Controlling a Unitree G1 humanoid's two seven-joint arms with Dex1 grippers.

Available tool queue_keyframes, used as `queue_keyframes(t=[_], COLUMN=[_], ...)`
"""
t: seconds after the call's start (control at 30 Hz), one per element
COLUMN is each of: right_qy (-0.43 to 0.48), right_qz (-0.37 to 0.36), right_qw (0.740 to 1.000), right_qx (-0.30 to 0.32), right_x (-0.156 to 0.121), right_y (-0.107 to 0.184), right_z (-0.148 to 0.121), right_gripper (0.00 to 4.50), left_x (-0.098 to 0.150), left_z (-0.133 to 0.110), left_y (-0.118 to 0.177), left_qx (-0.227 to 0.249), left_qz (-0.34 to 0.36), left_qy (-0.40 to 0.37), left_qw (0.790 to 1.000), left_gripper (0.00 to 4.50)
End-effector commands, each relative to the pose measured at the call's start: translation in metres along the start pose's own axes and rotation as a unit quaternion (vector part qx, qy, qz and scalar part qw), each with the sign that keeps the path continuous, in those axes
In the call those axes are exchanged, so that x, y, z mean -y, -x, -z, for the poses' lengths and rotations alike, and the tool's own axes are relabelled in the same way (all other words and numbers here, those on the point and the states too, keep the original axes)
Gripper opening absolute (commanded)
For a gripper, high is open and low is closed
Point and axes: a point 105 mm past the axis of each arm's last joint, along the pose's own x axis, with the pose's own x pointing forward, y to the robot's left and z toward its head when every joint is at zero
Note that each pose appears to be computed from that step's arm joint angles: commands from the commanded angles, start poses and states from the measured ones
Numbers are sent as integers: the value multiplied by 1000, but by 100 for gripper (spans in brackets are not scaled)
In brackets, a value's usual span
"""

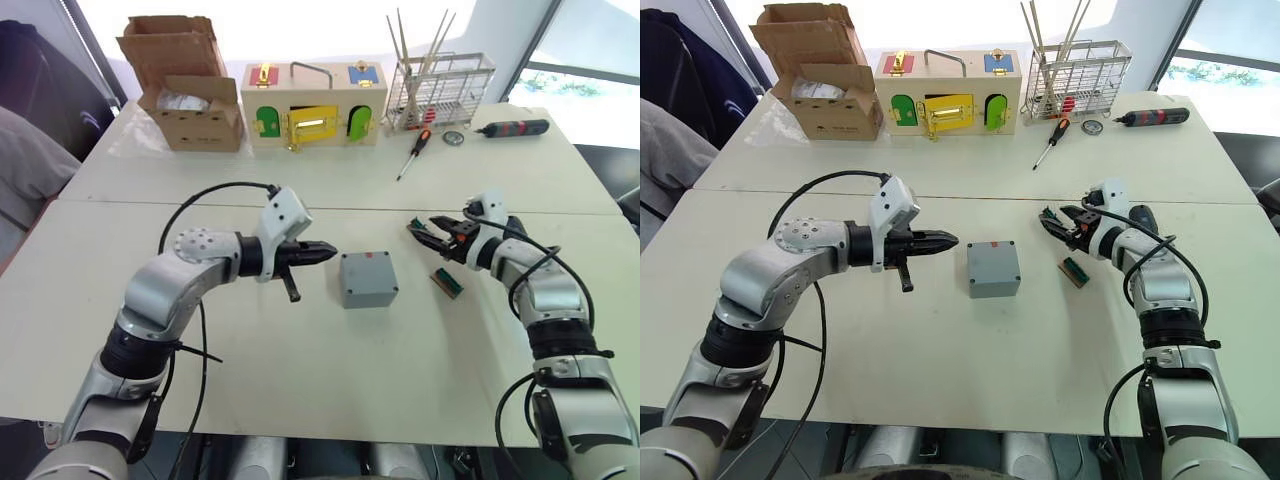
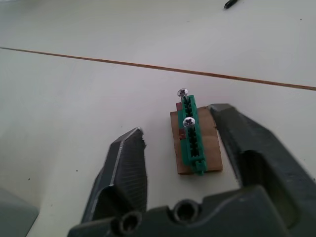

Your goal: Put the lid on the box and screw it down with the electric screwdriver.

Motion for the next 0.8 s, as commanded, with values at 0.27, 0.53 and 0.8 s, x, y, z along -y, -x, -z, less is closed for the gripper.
queue_keyframes(t=[0.27,0.53,0.8], right_qy=[14,7,-6], right_qz=[13,19,29], right_qw=[999,999,999], right_qx=[27,33,42], right_x=[4,7,11], right_y=[-3,0,2], right_z=[-16,-21,-27], right_gripper=[5,5,5], left_x=[1,0,-1], left_z=[-5,-3,-2], left_y=[0,0,-3], left_qx=[4,2,-2], left_qz=[-3,-6,-5], left_qy=[-21,-23,-26], left_qw=[1000,1000,1000], left_gripper=[0,0,0])
